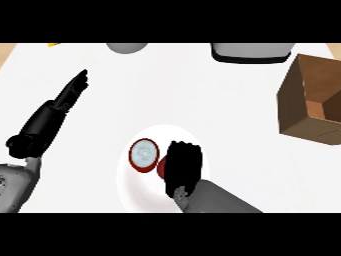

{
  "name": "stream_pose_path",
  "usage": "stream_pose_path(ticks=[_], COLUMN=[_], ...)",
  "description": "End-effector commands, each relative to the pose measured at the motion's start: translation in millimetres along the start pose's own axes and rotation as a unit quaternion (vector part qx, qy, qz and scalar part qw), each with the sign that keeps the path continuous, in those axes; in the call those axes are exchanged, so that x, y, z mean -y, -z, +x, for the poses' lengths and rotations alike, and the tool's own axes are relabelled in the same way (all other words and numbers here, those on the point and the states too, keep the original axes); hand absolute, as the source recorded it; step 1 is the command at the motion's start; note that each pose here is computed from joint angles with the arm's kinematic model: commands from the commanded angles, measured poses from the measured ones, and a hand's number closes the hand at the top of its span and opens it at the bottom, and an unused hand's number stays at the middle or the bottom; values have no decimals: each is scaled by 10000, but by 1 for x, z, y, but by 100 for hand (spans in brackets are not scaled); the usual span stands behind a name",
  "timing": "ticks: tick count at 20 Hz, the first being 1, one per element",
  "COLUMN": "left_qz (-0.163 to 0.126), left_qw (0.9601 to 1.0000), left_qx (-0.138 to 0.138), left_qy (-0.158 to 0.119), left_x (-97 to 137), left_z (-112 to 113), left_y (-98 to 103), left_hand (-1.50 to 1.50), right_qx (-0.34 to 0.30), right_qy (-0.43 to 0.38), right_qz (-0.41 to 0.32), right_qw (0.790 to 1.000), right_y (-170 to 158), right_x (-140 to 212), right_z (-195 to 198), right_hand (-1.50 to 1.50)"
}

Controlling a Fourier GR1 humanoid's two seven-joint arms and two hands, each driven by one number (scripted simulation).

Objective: Pick the tomato from the plate and place it in the cardboard box

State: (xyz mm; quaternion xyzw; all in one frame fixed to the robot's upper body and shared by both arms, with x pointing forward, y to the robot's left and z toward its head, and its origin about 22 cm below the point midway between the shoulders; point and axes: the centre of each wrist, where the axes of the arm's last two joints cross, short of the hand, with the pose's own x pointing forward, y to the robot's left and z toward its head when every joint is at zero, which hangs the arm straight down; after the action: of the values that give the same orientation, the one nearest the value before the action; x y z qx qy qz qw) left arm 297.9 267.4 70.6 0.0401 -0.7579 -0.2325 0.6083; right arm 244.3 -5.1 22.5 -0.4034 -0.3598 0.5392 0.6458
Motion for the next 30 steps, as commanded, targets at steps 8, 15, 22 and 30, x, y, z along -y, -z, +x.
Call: stream_pose_path(ticks=[8,15,22,30], left_qz=[-3,34,129,132], left_qw=[10000,10000,9999,9999], left_qx=[-30,-61,-96,-94], left_qy=[-61,37,11,27], left_x=[1,1,-7,-7], left_z=[-8,-9,-15,-6], left_y=[-1,-8,-15,-17], left_hand=[0,0,0,0], right_qx=[-297,3500,5931,5459], right_qy=[-365,-747,-820,201], right_qz=[-1038,-860,-1371,-2508], right_qw=[9935,9298,7891,7991], right_y=[14,-44,-94,-112], right_x=[-15,-15,11,107], right_z=[12,-12,-68,-155], right_hand=[150,150,150,150])
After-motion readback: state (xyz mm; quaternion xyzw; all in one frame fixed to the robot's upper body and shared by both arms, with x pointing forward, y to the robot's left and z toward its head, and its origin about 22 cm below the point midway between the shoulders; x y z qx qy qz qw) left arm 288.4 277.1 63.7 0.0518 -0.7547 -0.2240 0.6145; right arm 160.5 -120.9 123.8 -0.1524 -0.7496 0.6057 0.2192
